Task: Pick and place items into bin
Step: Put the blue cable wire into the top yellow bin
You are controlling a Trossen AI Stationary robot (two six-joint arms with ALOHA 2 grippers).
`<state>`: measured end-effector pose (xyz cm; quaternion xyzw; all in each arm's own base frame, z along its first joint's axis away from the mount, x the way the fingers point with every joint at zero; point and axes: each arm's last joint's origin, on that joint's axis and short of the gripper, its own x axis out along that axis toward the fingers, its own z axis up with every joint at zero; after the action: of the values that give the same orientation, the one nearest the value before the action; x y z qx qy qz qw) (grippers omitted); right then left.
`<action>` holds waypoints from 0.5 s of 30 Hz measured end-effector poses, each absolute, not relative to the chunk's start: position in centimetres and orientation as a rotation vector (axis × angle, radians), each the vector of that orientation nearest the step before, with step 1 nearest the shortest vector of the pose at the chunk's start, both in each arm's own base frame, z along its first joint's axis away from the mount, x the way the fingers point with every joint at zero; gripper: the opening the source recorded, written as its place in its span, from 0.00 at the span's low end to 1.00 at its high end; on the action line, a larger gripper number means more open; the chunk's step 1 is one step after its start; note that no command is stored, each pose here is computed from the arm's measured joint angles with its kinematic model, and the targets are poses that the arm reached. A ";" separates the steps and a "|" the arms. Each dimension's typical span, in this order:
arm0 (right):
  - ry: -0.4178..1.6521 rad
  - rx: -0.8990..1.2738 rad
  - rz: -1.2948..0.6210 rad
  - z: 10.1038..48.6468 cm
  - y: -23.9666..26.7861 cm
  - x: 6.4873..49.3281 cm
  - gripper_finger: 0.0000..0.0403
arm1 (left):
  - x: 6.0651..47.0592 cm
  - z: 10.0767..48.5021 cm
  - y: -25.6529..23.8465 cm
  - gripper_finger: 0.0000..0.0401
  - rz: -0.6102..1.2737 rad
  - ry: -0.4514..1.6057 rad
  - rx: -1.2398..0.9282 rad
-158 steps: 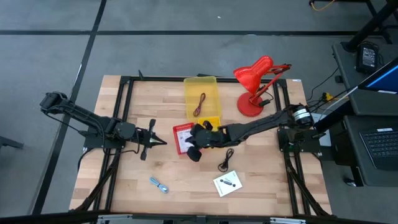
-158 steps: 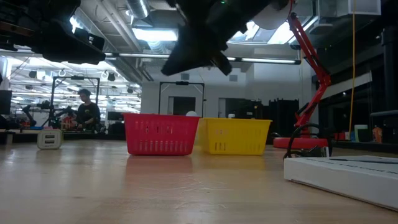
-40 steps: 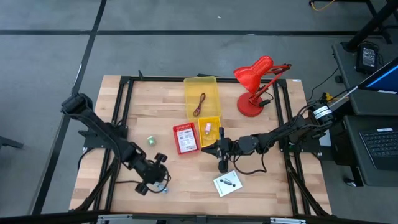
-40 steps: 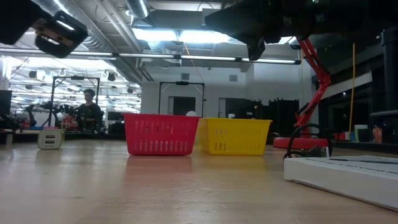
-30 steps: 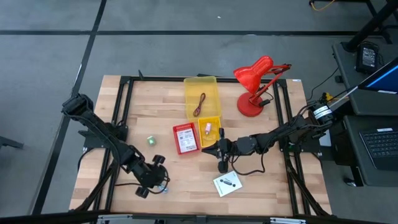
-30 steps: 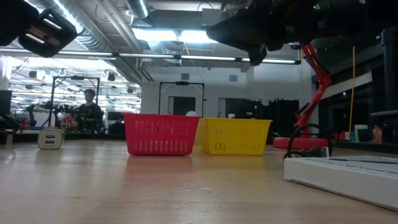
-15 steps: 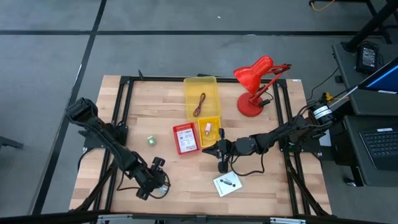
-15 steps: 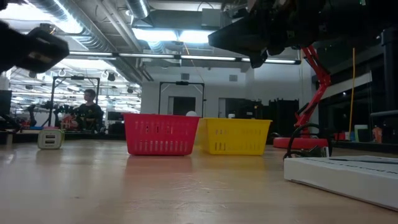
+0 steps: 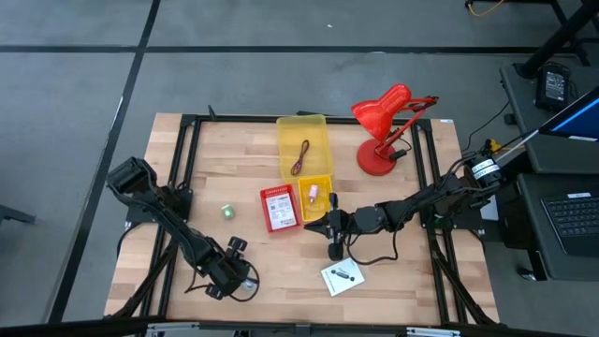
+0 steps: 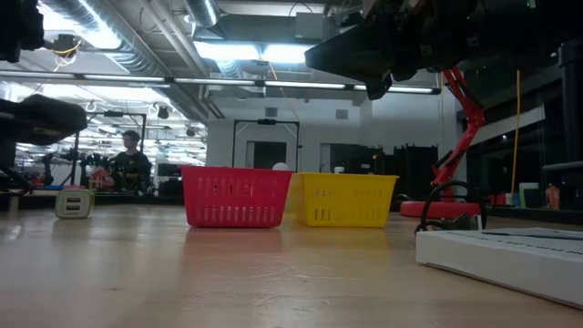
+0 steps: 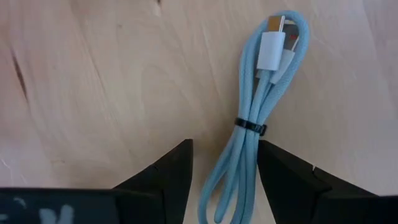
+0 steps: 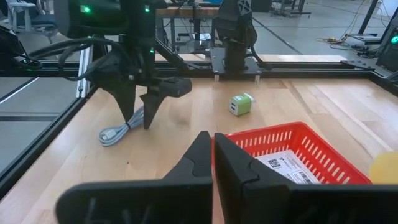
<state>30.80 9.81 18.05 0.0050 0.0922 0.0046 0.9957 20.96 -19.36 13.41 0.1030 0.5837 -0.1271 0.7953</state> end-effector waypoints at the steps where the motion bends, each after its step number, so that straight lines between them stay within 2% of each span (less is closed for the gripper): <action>1: 0.185 0.010 0.009 18.1 9.8 30.8 0.00 | 20.9 13.4 -19.3 0.43 -0.272 1.258 0.224; 7: 0.185 0.008 0.009 18.1 9.8 30.8 0.00 | 20.9 13.5 -19.3 0.39 -0.271 1.258 0.226; 15: 0.185 0.008 0.009 18.1 9.8 30.8 0.00 | 20.7 13.4 -19.2 0.22 -0.277 1.272 0.231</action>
<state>30.80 9.81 18.05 0.0038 0.0922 0.0047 0.9957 20.75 -19.21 13.38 0.1073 0.5908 -0.1286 0.7892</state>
